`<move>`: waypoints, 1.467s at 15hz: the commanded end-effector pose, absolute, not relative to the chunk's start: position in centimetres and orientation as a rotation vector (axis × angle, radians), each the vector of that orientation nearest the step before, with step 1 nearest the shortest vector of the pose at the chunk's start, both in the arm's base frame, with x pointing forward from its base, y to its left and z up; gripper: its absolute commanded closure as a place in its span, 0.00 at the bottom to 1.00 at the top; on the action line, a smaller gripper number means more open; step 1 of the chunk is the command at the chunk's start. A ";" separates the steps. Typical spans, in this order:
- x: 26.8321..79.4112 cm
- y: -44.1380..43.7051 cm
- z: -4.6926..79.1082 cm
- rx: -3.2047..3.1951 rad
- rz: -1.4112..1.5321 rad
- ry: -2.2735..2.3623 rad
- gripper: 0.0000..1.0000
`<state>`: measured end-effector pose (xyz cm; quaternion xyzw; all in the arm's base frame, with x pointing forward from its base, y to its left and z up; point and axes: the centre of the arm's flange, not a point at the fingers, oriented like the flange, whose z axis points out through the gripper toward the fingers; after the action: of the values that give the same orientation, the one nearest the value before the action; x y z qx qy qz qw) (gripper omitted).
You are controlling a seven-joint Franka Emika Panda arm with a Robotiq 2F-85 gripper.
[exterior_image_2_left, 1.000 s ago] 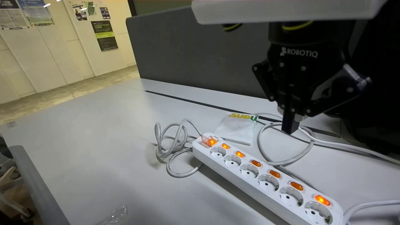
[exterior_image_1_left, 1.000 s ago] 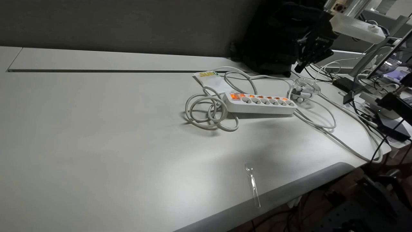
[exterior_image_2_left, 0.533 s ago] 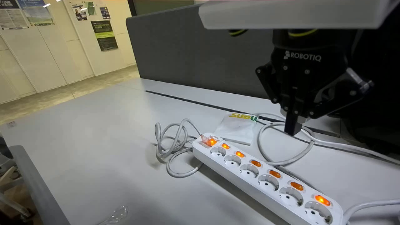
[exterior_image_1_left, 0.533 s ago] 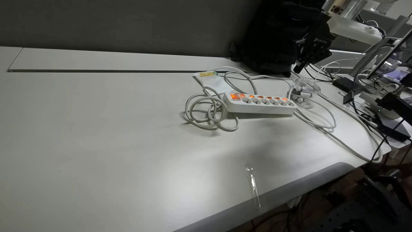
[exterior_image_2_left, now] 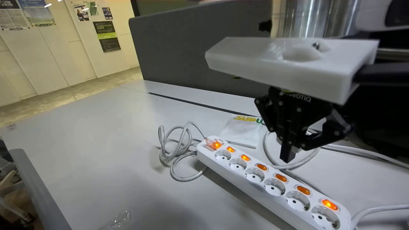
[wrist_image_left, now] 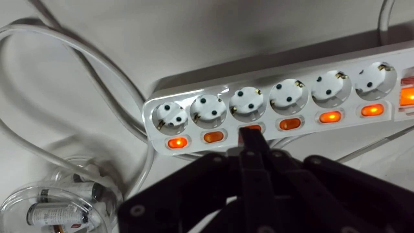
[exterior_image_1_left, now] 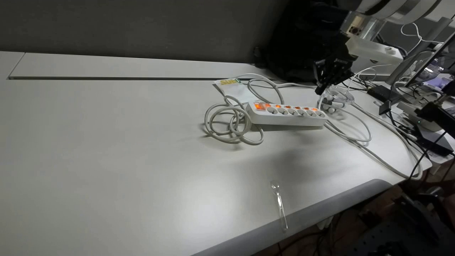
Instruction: Turn on the third switch from the right
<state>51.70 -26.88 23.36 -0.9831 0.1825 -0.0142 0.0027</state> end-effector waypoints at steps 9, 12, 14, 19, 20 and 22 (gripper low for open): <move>54.8 -28.1 18.0 -3.073 -0.078 0.619 1.00; 55.2 -28.2 17.8 -3.059 -0.093 0.620 1.00; 55.4 -28.1 17.7 -3.053 -0.098 0.623 1.00; 55.5 -27.9 16.9 -3.046 -0.085 0.623 1.00; 55.4 -27.9 16.7 -3.046 -0.081 0.623 1.00; 55.4 -27.8 16.2 -3.048 -0.073 0.626 1.00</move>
<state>54.66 -27.29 16.73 -0.9821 0.1872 -0.0191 0.0108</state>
